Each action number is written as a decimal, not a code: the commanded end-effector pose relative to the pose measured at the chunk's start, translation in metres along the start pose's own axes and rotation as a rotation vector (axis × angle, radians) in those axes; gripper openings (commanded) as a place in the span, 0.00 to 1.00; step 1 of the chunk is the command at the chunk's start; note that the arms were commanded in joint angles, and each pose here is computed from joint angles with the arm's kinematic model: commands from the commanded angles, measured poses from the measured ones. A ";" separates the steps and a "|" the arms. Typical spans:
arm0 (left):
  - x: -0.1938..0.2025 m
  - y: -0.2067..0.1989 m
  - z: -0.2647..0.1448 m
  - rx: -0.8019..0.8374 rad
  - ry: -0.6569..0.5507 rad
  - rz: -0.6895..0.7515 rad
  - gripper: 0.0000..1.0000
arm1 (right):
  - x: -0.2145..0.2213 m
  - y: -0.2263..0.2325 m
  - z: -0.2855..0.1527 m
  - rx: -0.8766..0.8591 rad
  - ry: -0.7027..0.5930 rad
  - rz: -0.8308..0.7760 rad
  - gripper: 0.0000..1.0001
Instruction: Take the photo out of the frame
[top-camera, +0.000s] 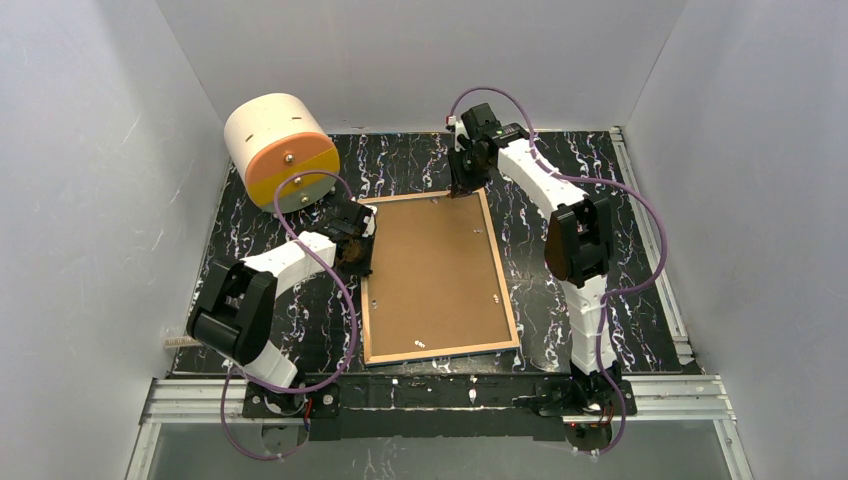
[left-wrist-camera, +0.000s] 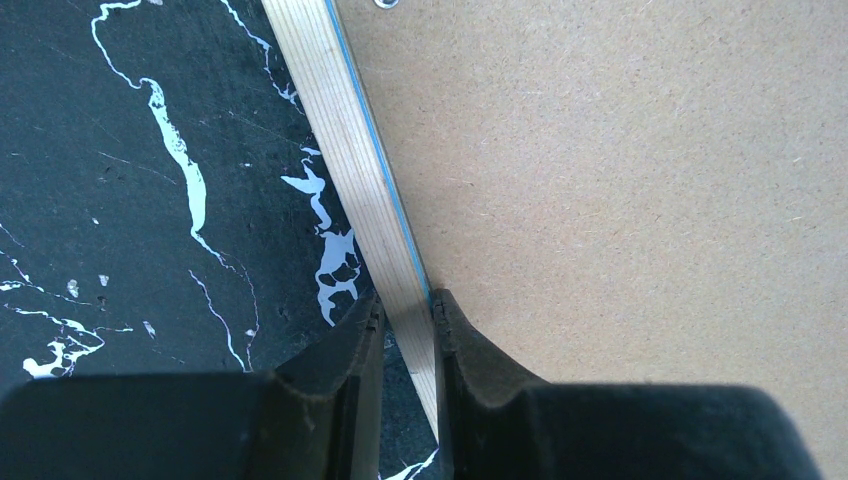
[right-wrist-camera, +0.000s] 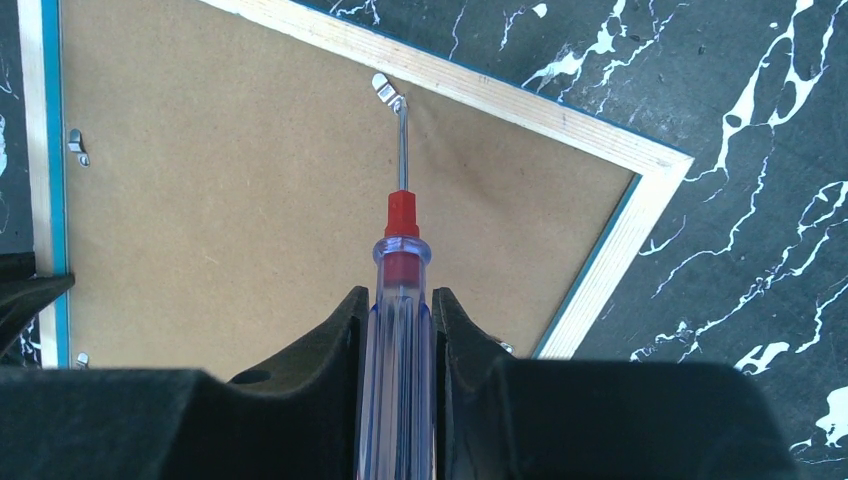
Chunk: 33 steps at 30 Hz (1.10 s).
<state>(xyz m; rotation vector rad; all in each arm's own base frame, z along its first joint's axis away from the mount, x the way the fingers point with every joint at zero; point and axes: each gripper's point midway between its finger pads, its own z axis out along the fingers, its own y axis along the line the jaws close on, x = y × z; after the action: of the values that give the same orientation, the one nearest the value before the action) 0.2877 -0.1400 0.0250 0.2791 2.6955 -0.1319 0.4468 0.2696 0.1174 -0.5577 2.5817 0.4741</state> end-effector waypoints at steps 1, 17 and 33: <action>0.037 0.006 0.004 -0.003 0.133 0.092 0.00 | -0.014 0.009 -0.022 -0.017 -0.051 -0.008 0.01; 0.038 0.006 0.004 -0.004 0.139 0.094 0.00 | -0.007 0.009 0.001 -0.035 0.008 -0.002 0.01; 0.039 0.006 0.005 -0.002 0.145 0.093 0.00 | 0.004 0.026 0.013 -0.095 0.057 -0.020 0.01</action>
<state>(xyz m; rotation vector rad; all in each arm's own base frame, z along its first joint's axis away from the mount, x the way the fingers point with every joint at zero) 0.2878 -0.1401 0.0252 0.2791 2.6952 -0.1321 0.4453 0.2783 0.1091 -0.5789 2.6220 0.5011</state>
